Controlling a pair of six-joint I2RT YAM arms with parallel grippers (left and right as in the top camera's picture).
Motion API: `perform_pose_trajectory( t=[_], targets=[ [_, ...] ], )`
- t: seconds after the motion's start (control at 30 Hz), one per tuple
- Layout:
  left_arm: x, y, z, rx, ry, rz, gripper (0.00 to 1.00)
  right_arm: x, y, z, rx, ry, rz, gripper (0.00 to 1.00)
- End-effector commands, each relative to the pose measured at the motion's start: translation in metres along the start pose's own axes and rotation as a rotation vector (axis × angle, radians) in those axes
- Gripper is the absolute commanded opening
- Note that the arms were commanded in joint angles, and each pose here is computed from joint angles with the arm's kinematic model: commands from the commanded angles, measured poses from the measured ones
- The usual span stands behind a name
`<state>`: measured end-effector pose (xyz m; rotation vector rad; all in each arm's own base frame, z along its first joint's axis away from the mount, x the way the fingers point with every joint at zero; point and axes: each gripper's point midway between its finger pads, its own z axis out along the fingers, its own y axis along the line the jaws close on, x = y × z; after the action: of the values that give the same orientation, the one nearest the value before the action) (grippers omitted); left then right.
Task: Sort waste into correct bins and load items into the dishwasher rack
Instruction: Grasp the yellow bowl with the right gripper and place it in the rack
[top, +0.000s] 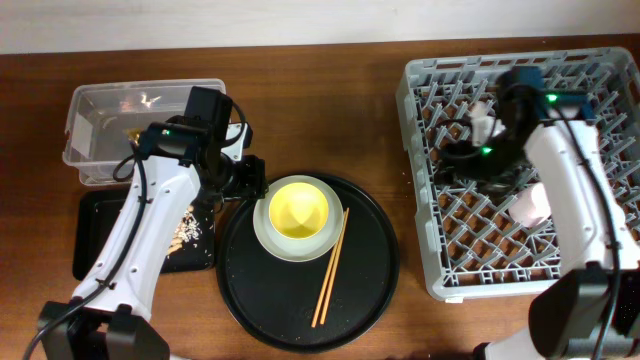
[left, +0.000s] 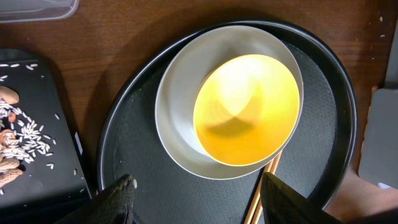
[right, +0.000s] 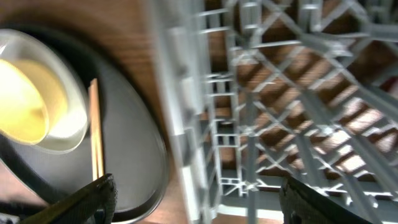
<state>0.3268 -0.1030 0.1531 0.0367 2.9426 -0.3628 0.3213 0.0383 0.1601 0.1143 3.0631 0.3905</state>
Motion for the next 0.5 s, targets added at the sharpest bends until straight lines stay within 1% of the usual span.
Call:
perform_pose_trajectory(
  t=[0.0,0.03,0.13,0.2,0.27,0.3,0.43,0.47],
  targets=[
    [0.000,0.003,-0.006,-0.030,-0.020,0.025,0.64,0.011,0.061,0.004,-0.044,-0.015,-0.185,0.85],
    [0.000,0.009,-0.006,-0.067,-0.020,0.021,0.64,0.014,0.082,0.009,-0.055,-0.018,-0.253,0.85],
    [0.006,0.038,-0.010,-0.208,-0.007,-0.065,0.64,0.020,0.142,0.029,-0.088,-0.049,-0.440,0.85],
    [0.012,0.063,-0.016,-0.272,0.006,-0.173,0.66,0.020,0.169,0.045,-0.081,-0.069,-0.421,0.84],
    [0.013,0.079,-0.020,-0.281,0.008,-0.236,0.73,0.019,0.184,0.071,-0.050,-0.065,-0.383,0.81],
    [0.013,0.084,-0.021,-0.285,0.009,-0.253,0.77,0.019,0.189,0.082,-0.048,-0.050,-0.377,0.79],
    [0.012,0.088,-0.022,-0.287,0.006,-0.266,0.80,0.028,0.194,0.142,0.000,0.057,-0.319,0.65],
    [0.012,0.088,-0.022,-0.287,0.002,-0.266,0.83,0.030,0.191,0.152,0.015,0.081,-0.309,0.62]
  ],
)
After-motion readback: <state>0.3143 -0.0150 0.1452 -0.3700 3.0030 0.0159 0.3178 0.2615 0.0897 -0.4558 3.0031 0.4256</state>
